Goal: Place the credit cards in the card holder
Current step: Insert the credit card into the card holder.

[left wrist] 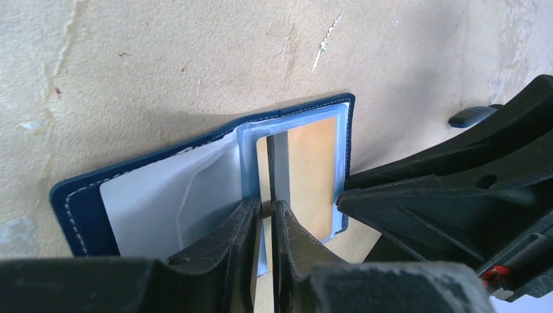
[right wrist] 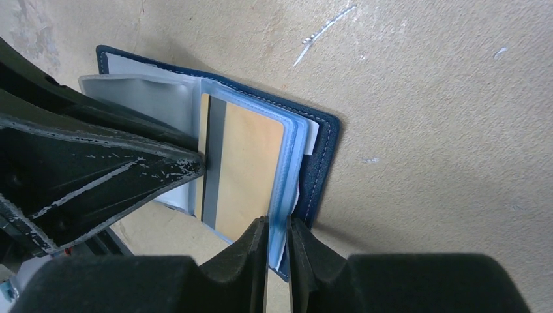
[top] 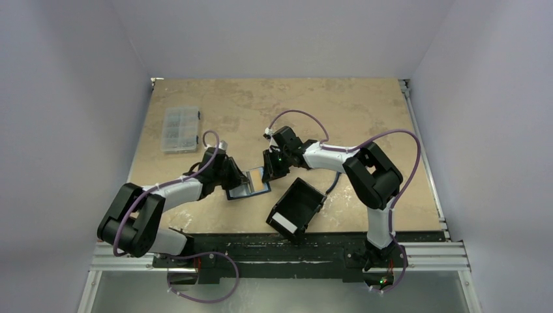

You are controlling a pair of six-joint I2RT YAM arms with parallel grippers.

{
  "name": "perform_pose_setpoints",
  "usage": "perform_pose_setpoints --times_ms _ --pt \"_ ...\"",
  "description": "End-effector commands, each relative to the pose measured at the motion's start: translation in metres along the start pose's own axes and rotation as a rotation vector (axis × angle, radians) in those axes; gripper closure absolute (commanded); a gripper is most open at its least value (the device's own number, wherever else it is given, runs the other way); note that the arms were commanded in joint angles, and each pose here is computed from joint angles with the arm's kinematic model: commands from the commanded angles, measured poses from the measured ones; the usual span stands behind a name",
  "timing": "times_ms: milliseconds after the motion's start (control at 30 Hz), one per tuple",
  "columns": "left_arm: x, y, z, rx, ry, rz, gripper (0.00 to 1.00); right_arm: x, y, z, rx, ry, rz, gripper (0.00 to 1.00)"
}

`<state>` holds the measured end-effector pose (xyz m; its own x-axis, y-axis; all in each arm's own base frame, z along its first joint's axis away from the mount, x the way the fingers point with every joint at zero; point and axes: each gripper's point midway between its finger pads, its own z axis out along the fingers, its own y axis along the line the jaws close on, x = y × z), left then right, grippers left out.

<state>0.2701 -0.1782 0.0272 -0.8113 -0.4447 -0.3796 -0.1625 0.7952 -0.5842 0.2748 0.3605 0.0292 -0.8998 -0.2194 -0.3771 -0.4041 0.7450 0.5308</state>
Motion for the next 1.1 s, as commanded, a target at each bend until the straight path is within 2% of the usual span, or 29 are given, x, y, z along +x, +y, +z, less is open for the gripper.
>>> perform_pose_setpoints --times_ms 0,200,467,600,1067 --pt "-0.001 -0.016 0.005 0.088 -0.01 -0.022 0.87 -0.021 0.031 -0.022 -0.078 -0.063 -0.043 0.76" --pt "0.003 0.0 0.005 0.027 -0.017 -0.023 0.93 -0.027 0.038 -0.034 -0.101 -0.1 -0.027 0.69" --pt "0.018 0.024 0.008 -0.04 0.005 -0.038 0.98 -0.025 0.036 -0.029 -0.111 -0.081 -0.015 0.64" --pt "0.025 0.034 0.008 -0.068 0.014 -0.044 0.99 -0.02 0.035 -0.025 -0.127 -0.065 -0.005 0.6" --pt "0.035 0.049 0.007 -0.099 0.023 -0.053 1.0 -0.006 0.018 -0.008 -0.09 -0.022 0.021 0.57"
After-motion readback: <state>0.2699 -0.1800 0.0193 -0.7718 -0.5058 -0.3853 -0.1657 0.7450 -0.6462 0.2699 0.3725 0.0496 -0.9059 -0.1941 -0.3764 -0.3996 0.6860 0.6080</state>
